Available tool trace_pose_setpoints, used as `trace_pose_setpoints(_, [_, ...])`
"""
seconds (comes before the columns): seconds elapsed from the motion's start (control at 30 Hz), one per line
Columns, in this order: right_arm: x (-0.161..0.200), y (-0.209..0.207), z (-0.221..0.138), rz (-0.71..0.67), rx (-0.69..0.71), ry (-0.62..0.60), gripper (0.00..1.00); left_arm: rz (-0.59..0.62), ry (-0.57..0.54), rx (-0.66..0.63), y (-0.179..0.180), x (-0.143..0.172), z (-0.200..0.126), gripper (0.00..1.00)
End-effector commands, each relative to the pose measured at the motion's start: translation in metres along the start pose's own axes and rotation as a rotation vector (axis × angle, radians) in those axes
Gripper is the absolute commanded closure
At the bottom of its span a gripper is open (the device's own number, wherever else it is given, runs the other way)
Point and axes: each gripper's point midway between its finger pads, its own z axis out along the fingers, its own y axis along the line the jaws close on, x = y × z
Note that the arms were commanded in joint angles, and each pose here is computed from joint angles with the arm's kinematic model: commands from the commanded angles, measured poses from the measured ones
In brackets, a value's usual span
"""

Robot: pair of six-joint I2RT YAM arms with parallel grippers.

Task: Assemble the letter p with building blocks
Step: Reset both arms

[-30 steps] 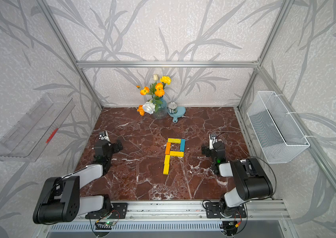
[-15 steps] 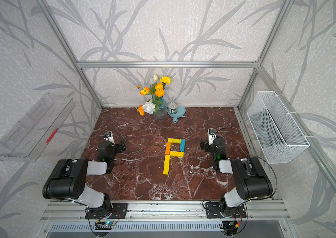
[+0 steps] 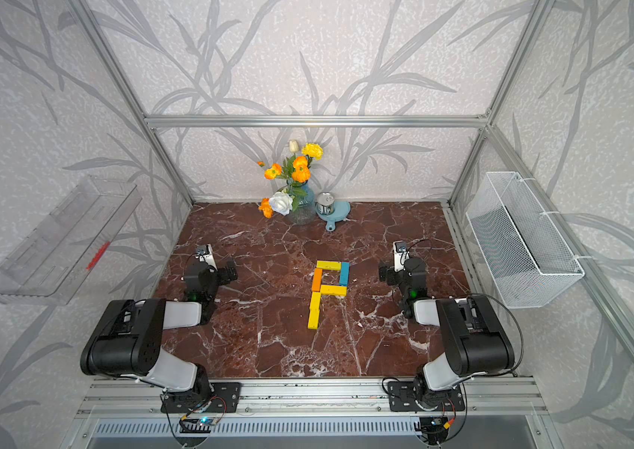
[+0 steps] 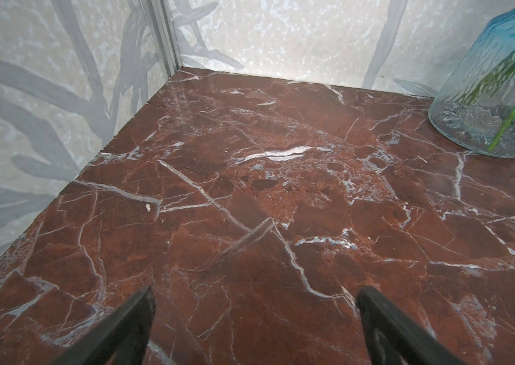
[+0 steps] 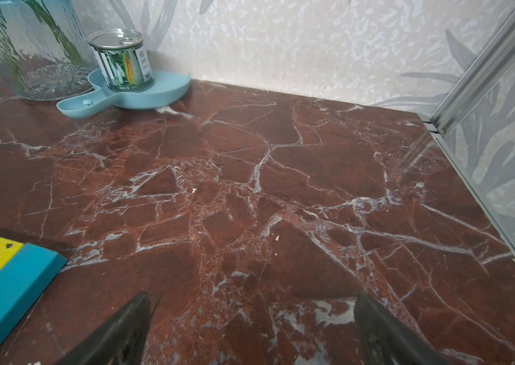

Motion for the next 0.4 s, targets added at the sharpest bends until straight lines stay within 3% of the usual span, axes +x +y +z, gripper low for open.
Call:
trace_pose_setpoints(0.0, [-0.0017,0.0008,0.0009,0.003,-0.007,0.002,0.01,0.018,-0.015,0.009,-0.0024,-0.0087,0.0009,0.0])
trace_pose_setpoints(0.37, [-0.0016,0.0005,0.0008,0.003,-0.007,0.002,0.01,0.022,-0.014,0.006,-0.0025,-0.0088,0.001,0.0])
